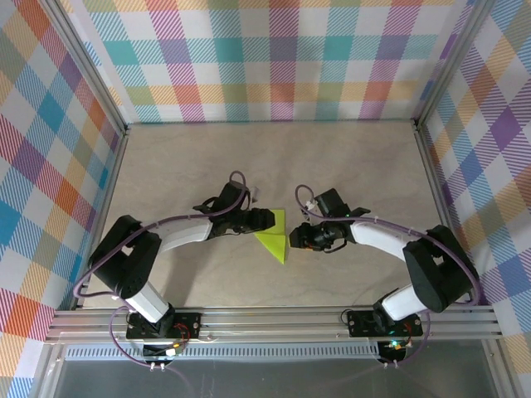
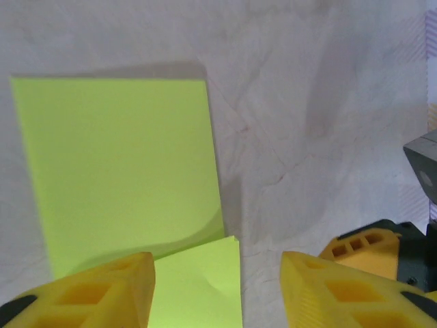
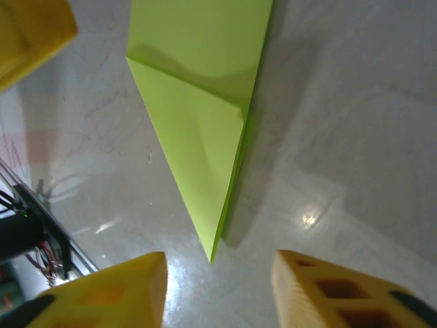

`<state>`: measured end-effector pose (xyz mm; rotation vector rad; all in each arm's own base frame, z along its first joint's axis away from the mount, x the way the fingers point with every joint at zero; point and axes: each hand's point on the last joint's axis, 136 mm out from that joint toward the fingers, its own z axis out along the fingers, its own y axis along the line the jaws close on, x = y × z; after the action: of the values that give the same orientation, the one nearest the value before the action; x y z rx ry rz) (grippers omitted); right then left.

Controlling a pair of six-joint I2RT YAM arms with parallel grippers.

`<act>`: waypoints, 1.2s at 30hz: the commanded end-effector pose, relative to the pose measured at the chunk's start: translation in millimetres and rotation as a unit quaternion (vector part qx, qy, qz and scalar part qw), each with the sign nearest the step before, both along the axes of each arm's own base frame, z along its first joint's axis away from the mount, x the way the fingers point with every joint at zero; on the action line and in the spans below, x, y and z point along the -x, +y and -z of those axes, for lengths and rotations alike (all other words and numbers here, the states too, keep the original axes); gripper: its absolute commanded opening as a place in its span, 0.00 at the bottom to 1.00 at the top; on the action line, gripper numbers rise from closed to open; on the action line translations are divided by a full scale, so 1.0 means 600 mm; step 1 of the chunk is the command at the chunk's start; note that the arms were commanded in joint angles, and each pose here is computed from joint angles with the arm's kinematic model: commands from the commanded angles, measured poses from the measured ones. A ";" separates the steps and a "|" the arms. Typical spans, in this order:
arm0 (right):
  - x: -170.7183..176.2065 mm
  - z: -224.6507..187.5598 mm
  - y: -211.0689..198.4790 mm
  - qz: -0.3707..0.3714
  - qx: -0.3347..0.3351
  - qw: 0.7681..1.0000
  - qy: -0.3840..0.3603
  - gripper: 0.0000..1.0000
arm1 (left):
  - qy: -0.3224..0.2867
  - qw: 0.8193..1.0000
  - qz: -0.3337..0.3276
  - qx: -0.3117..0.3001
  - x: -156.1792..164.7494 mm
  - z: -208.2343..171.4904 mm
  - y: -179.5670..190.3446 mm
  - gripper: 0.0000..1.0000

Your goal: Fold a paper plane with a square sheet of paper (fold left side to right side)

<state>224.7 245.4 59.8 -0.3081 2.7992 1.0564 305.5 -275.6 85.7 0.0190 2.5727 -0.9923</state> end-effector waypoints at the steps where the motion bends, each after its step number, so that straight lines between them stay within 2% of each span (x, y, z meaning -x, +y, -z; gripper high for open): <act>1: -0.043 -0.027 0.032 -0.047 -0.030 0.996 -0.071 0.50 | -0.005 0.999 -0.022 -0.022 -0.006 0.004 0.043 0.54; 6: -0.065 -0.011 0.058 -0.074 -0.042 0.994 -0.069 0.51 | -0.010 0.998 -0.046 -0.033 -0.011 0.012 0.075 0.56; 12: -0.072 0.019 0.062 -0.071 -0.036 0.995 -0.052 0.49 | -0.013 0.998 -0.057 -0.039 -0.011 0.014 0.088 0.56; 25: -0.037 0.048 0.055 -0.077 -0.038 0.996 -0.009 0.29 | -0.017 0.997 -0.066 -0.042 -0.017 0.009 0.096 0.57; 31: -0.039 0.053 0.049 -0.072 -0.024 0.997 -0.007 0.30 | -0.018 0.997 -0.066 -0.045 -0.015 0.007 0.100 0.57; 36: -0.044 0.058 0.043 -0.062 -0.009 0.998 -0.012 0.36 | -0.015 0.997 -0.066 -0.045 -0.013 0.009 0.100 0.58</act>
<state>254.9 273.5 31.1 -0.4883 2.7575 1.1143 316.9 -223.2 81.1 -0.1050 2.5412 -0.8451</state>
